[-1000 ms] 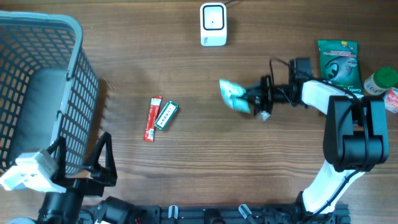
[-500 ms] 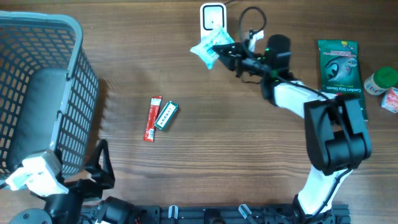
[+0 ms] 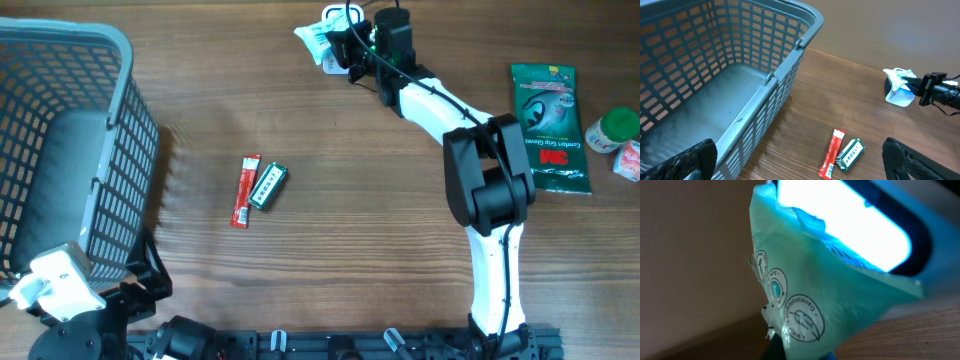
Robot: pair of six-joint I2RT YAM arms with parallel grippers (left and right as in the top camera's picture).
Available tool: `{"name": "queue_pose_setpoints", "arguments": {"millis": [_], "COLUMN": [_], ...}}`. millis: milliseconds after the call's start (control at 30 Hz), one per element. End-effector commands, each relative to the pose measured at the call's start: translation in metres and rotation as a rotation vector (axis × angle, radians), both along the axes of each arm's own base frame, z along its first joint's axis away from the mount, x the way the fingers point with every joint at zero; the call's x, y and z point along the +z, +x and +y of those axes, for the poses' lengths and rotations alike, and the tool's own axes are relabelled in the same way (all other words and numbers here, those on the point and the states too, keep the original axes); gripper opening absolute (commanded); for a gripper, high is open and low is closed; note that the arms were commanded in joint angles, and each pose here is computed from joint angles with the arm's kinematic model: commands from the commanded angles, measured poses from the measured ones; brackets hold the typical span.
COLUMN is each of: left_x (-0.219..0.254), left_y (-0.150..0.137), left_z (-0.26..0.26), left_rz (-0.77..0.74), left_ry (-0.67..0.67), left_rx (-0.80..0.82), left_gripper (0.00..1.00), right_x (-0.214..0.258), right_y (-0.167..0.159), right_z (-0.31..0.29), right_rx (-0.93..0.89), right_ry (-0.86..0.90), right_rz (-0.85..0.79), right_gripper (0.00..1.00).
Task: Scan the item barcode
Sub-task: 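Hold the tissue pack in front of the white scanner, then carry the tissue pack to the table's right edge and release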
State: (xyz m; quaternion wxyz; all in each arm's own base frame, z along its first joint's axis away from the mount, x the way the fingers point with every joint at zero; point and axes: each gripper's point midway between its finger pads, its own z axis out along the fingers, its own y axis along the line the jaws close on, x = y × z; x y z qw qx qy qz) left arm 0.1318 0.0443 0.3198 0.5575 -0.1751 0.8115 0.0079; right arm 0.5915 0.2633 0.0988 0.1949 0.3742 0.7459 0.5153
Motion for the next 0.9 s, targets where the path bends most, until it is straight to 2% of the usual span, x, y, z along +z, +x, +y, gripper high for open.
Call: {"name": "queue_pose_setpoints", "arguments": {"millis": [0,100,200,300,333,433,500,567,667,700,800,867], "left_x": [0.0,-0.001,-0.001,-0.001,0.0,0.0,0.0,0.0,0.0,0.0,0.0,0.0], "left_y": [-0.001,-0.001,-0.001,-0.001,-0.001,-0.001,-0.001,-0.001,-0.001,-0.001,-0.001,-0.001], "left_z": [0.006,0.006,0.006,0.006,0.006,0.007,0.007,0.007,0.007,0.007,0.007,0.007], "left_rz": [-0.004,-0.003,-0.003,-0.003,-0.004,-0.005,-0.005,-0.005,-0.005,-0.005,-0.005,-0.004], "left_ry": [0.016,0.016,0.016,0.016,0.016,0.019,0.018,0.018,0.018,0.018,0.018,0.018], "left_rx": [0.033,0.033,0.033,0.033,0.034,0.039,0.039,0.039,0.039,0.038,0.039,0.038], "left_gripper": [1.0,1.0,1.0,1.0,1.0,1.0,1.0,1.0,1.0,1.0,1.0,1.0], "right_x": [0.013,0.023,0.052,0.09,0.099,0.099,0.088,0.078,0.071,0.07,0.061,0.05], "right_y": [0.007,0.001,-0.004,-0.029,-0.043,-0.068,-0.084,-0.106,-0.157,-0.177,-0.221,-0.27], "right_z": [0.0,0.005,-0.015,-0.08,-0.121,-0.243,-0.346,-0.405,-0.505,-0.538,-0.583,-0.605], "right_rx": [-0.016,0.059,0.069,0.057,0.025,-0.187,-0.365,-0.478,-0.689,-0.752,-0.878,-1.032], "right_ry": [0.022,0.029,-0.098,-0.242,-0.305,-0.426,-0.435,-0.412,-0.375,-0.422,-0.516,-0.57], "right_rz": [-0.02,-0.044,-0.104,-0.048,0.005,0.167,0.263,0.344,0.439,0.459,0.574,0.759], "right_gripper": [0.05,0.05,0.05,0.04,0.04,0.04,0.04,0.04,0.04,0.04,0.04,0.04]}}
